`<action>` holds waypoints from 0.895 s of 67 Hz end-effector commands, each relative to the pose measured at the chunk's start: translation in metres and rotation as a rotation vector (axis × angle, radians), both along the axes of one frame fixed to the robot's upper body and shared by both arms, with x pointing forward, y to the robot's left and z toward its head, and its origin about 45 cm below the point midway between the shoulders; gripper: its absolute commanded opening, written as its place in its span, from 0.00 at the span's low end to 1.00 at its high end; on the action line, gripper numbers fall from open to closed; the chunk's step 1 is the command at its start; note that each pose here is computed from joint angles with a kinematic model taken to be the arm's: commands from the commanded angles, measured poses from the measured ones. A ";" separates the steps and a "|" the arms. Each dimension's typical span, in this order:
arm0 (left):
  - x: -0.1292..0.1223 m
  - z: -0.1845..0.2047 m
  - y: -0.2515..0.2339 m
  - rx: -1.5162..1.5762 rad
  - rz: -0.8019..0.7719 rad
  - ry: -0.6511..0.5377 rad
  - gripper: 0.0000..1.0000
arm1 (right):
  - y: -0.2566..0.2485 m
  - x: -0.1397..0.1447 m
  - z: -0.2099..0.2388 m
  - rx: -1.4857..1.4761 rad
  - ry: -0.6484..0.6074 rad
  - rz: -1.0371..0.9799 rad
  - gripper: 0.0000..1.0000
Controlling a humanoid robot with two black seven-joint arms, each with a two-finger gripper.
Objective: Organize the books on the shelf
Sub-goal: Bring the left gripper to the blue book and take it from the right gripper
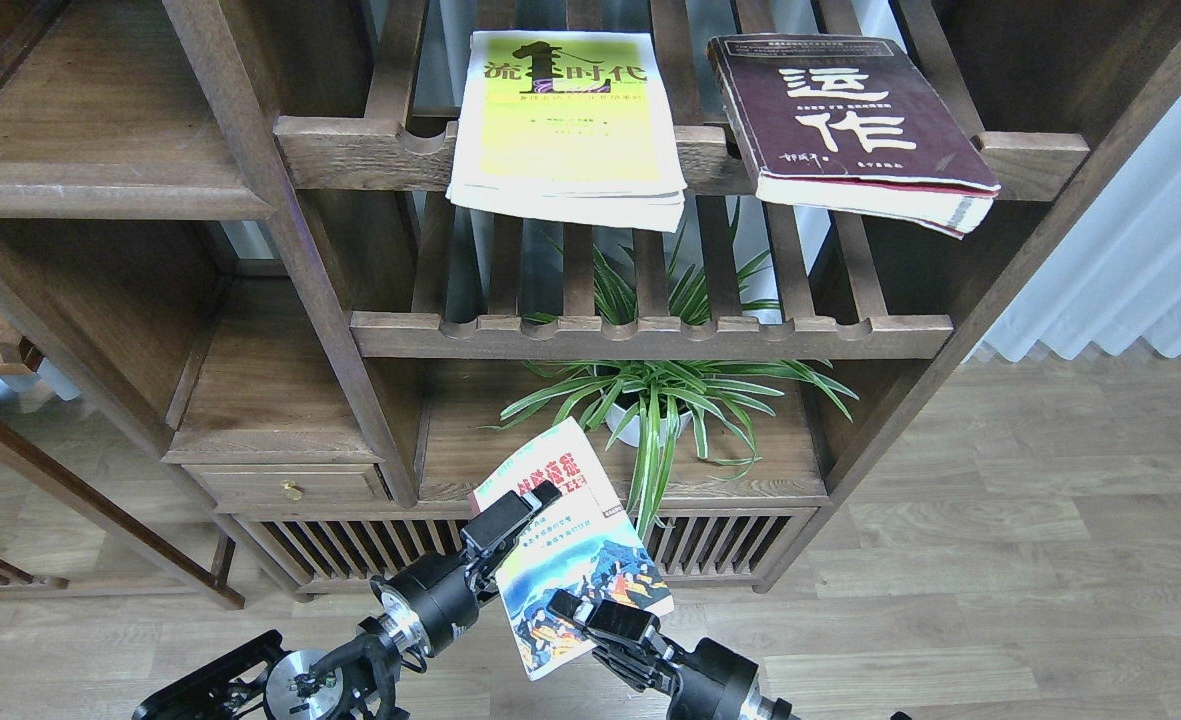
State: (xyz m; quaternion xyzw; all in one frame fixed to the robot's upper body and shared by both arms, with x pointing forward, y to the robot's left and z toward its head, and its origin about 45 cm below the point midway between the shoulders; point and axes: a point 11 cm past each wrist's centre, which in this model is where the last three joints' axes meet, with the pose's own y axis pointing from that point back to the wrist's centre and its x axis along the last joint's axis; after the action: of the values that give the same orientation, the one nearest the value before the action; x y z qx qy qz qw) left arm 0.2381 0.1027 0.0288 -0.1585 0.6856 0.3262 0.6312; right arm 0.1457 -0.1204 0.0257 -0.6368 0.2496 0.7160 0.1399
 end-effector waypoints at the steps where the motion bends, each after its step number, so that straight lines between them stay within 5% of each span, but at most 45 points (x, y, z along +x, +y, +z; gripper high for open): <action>1: -0.012 -0.008 -0.005 -0.027 0.008 0.067 0.33 | 0.000 0.000 0.000 0.000 0.002 0.000 0.05; 6: -0.020 -0.014 -0.007 -0.064 0.029 0.136 0.04 | 0.000 0.000 0.000 0.000 0.000 -0.002 0.05; 25: -0.019 -0.025 0.004 -0.017 0.027 0.154 0.00 | -0.001 0.000 -0.002 -0.004 0.004 -0.001 0.08; 35: -0.020 -0.025 0.003 -0.018 0.008 0.155 0.00 | -0.001 -0.002 -0.004 -0.011 0.008 0.004 0.36; 50: -0.020 -0.023 0.002 -0.031 -0.008 0.157 0.00 | 0.001 0.007 0.000 -0.012 -0.016 0.017 0.94; 60: -0.023 -0.024 0.000 -0.034 -0.035 0.163 0.00 | 0.001 0.018 0.004 -0.010 -0.035 -0.006 1.00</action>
State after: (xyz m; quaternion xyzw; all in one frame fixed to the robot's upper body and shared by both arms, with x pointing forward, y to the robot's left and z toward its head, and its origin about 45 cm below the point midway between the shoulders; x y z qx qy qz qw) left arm 0.2187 0.1049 0.0051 -0.1394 0.7386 0.3256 0.5736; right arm 0.1556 -0.1180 0.0272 -0.6477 0.2470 0.7082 0.1338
